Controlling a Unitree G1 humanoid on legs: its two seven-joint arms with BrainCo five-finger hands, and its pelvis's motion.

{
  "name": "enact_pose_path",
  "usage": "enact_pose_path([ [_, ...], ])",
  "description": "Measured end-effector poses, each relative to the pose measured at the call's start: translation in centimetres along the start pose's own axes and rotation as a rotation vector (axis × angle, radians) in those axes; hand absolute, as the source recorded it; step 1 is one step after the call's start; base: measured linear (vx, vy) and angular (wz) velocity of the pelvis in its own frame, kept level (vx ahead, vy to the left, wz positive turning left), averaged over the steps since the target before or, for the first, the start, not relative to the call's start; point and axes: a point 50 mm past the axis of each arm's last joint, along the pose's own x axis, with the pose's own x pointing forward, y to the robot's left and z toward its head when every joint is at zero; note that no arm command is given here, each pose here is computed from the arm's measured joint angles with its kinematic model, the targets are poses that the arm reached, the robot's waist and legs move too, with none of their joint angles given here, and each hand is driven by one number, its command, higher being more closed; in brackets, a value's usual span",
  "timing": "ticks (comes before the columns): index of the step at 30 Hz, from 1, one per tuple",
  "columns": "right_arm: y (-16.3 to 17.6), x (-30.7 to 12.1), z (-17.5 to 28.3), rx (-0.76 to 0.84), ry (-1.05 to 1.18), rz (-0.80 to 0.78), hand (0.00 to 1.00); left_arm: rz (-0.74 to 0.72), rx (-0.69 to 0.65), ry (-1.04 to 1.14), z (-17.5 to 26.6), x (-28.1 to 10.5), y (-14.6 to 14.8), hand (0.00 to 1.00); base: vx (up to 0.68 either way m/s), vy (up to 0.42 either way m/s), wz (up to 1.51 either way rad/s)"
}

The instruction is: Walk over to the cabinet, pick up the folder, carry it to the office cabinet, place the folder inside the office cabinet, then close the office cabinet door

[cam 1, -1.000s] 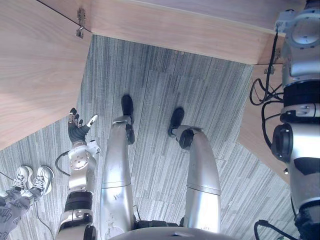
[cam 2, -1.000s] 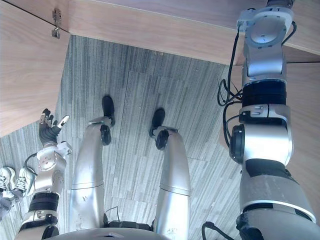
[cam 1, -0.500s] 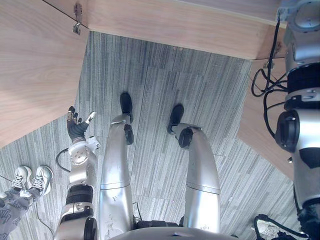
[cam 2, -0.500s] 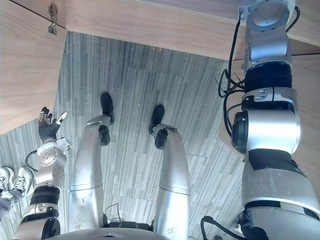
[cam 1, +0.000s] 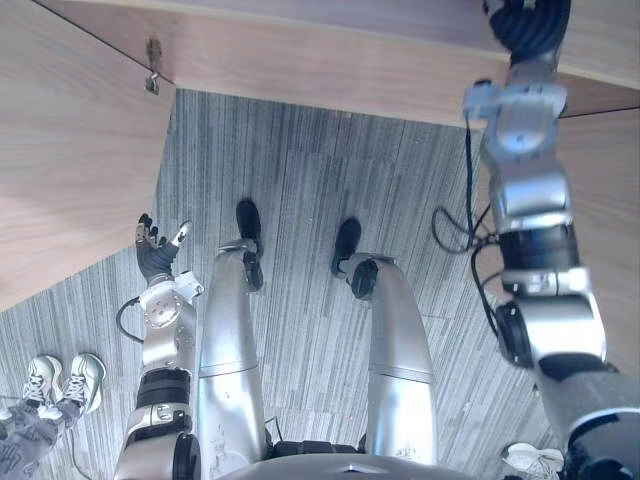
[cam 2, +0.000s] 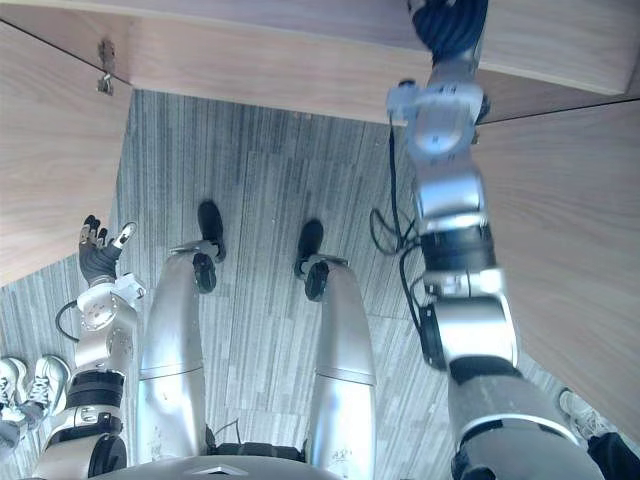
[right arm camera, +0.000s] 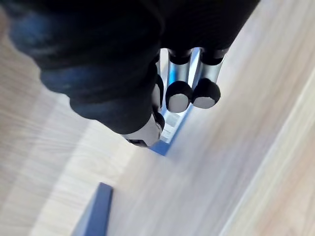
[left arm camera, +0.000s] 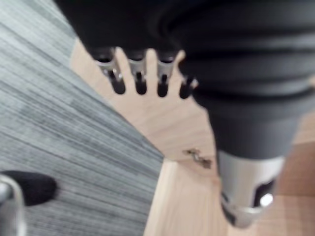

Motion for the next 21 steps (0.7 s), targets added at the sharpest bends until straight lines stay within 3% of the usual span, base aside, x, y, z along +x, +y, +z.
enact_pose_path([
  [8, 0.5, -11.3, -0.7, 0.004, 0.038, 0.149, 1.0, -0.022, 0.103, 0.053, -1.5, -1.0, 0.2, 0.0, 0.01, 0.016, -0.11],
  [16, 1.8, -21.2, -2.5, 0.113, 0.349, 0.334, 1.0, -0.044, 0.255, 0.214, -6.1, -4.9, 2.2, 0.0, 0.13, 0.051, -0.05],
  [21, 1.8, -26.2, -4.8, 0.058, 0.57, 0.421, 1.0, -0.036, 0.307, 0.35, -9.0, -7.6, 4.0, 0.0, 0.13, 0.071, -0.13],
])
